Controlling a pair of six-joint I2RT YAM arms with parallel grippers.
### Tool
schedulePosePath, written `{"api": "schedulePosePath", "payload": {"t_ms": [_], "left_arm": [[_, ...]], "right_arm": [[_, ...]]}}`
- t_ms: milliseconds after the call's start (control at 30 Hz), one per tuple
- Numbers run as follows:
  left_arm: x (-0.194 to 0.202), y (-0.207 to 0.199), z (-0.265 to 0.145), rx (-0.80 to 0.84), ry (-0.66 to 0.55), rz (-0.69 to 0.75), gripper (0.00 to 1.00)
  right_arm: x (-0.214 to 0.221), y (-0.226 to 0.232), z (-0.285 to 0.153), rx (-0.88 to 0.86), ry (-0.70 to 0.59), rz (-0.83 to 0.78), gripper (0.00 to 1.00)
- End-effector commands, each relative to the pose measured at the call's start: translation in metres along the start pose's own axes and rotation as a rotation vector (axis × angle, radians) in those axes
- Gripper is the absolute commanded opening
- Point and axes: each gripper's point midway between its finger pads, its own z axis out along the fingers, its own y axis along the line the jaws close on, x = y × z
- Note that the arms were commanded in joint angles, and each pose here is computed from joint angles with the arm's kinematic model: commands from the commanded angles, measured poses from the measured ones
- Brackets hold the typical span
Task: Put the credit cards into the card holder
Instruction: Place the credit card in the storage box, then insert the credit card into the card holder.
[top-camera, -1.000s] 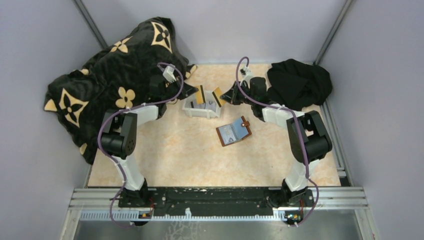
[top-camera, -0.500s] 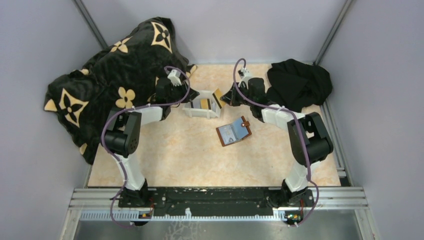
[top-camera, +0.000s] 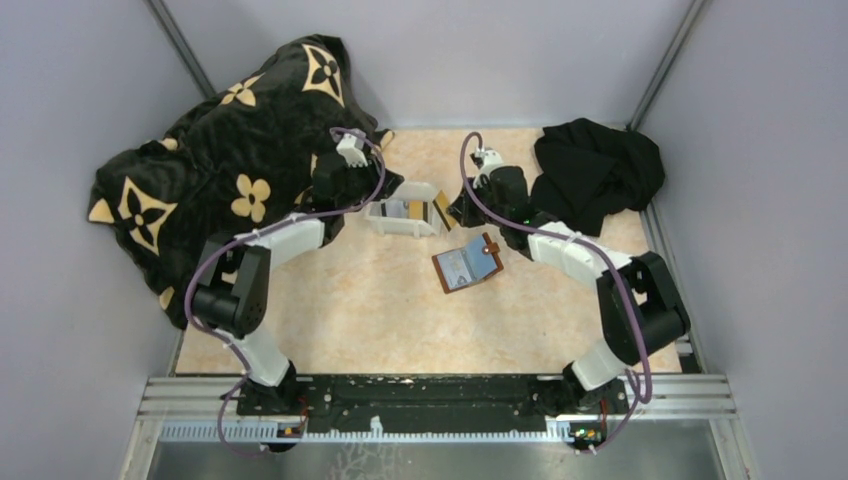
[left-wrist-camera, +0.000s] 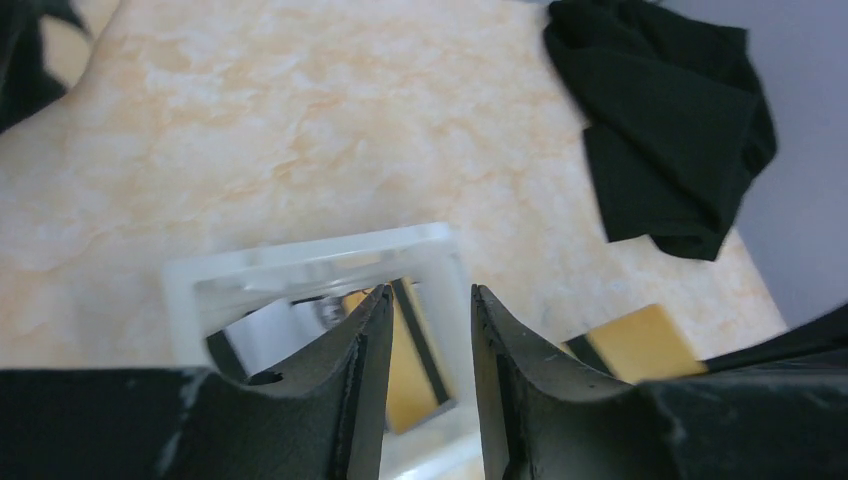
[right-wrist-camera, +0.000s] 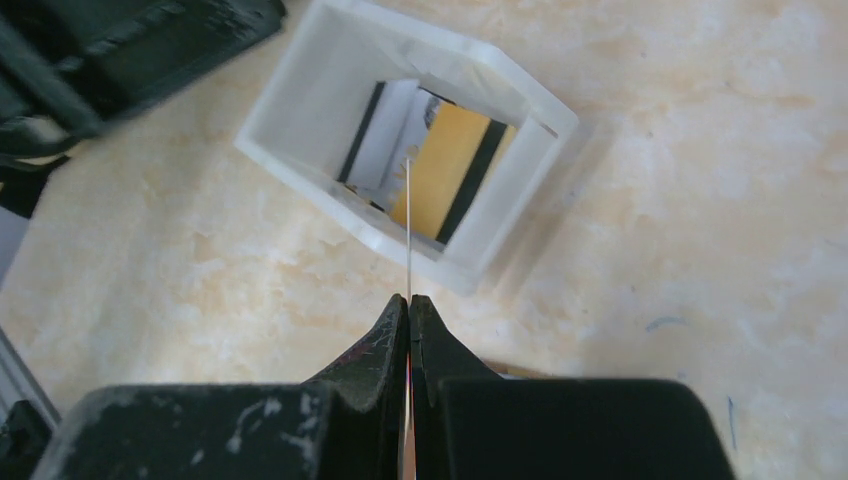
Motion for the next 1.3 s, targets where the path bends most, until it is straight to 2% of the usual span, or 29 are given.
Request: {"api": "schedulePosePath", "payload": {"t_ms": [0,100,267,500,733,1000,1267], "left_arm": [[-0.014,-0.056,-0.014,0.057,-0.048,0.06,0.41],[0.01,-0.081,-0.019,0.07,0.002,0.052,0.41],[0.047,-0.097,-0.031,0.092,0.093,-0.021,0.41],[0.057,-0.121,-0.047,0.099,0.227,-0.148,0.43],[0.06,-0.137,-0.067,0.105,0.302,-0.323,0.46],[0.07,-0.149,-0.082,0.104,0.404,-0.454,0.48],[0.074,-0.165,-0.089,0.148,0.471,-0.558,0.49]], "right_arm": [[0.002,0.0,-0.02,0.081,-0.012,-0.07,0.0],[0.012,0.005,-0.031,0.114,0.0,-0.107,0.0],[0.026,0.012,-0.051,0.153,0.011,-0.173,0.0],[0.038,0.02,-0.075,0.24,-0.017,-0.324,0.0],[0.053,0.025,-0.082,0.325,-0.04,-0.452,0.0],[0.044,0.028,-0.087,0.419,-0.101,-0.543,0.0],[0.051,0.038,-0.078,0.438,-0.094,-0.618,0.0]]}}
